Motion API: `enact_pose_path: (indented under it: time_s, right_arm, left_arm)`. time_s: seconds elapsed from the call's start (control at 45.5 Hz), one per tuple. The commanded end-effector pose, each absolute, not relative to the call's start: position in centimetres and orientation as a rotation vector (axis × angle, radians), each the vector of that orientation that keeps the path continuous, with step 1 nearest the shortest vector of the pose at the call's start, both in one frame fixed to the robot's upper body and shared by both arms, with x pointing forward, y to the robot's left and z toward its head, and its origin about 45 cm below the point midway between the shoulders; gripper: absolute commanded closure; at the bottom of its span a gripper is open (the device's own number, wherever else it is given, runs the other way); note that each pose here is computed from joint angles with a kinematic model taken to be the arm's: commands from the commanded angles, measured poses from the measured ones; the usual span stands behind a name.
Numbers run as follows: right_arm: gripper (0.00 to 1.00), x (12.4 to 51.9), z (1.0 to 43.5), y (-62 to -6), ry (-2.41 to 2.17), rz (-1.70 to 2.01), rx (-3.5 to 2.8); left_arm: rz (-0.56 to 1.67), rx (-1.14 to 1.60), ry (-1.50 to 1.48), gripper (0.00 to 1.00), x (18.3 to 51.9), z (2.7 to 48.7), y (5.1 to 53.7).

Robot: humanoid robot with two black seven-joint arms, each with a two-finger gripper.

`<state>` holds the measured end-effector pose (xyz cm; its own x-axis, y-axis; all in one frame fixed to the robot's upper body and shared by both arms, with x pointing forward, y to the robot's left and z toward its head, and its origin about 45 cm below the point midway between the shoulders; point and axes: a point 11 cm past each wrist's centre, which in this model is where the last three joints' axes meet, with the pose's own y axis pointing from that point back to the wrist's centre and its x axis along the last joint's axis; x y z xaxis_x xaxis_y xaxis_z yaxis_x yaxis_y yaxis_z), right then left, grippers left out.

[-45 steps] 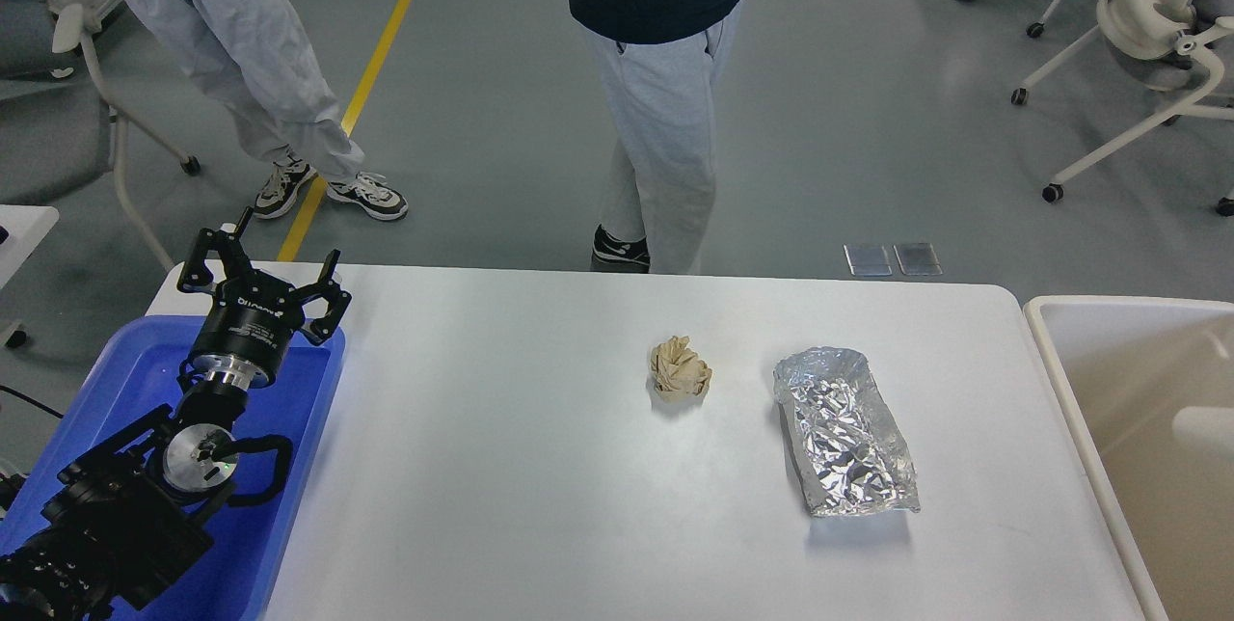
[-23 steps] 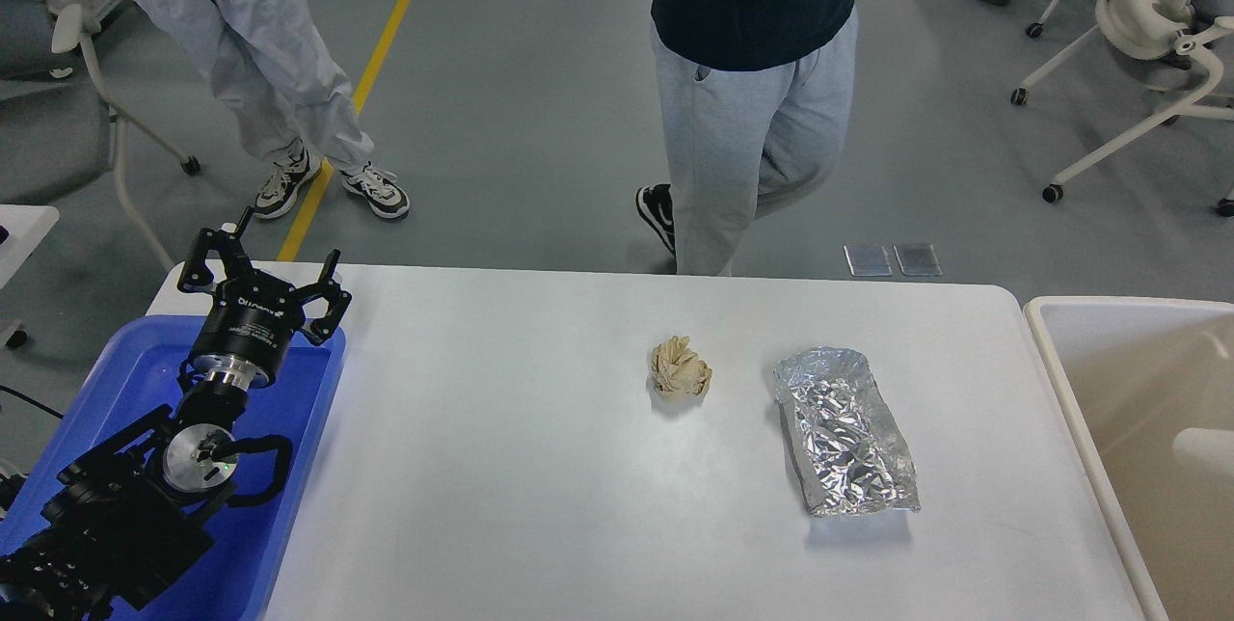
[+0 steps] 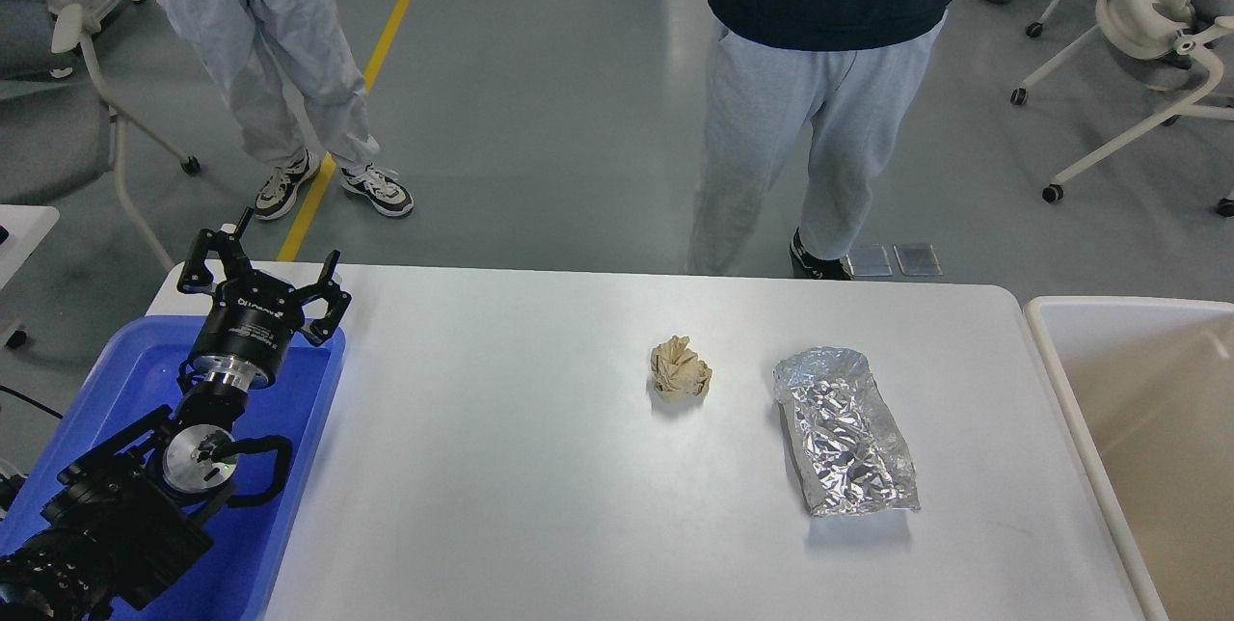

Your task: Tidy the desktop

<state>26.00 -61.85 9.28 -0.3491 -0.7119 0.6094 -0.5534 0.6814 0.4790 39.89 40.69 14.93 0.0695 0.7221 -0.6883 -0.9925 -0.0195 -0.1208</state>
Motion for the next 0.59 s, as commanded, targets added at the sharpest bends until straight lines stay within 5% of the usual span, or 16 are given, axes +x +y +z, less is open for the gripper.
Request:
enact_pose_path:
  time_s: [0.0, 0.572]
  right_arm:
    - [0.01, 26.0, 9.8, -62.3, -2.047, -0.213, 0.953]
    - [0.0, 33.1, 16.6, -59.5, -2.49, -0.206, 1.462]
  left_arm:
    - [1.458, -0.691, 0.5, 0.0, 39.9, 14.9, 40.7]
    - [1.459, -0.69, 0.5, 0.0, 39.9, 14.9, 40.7]
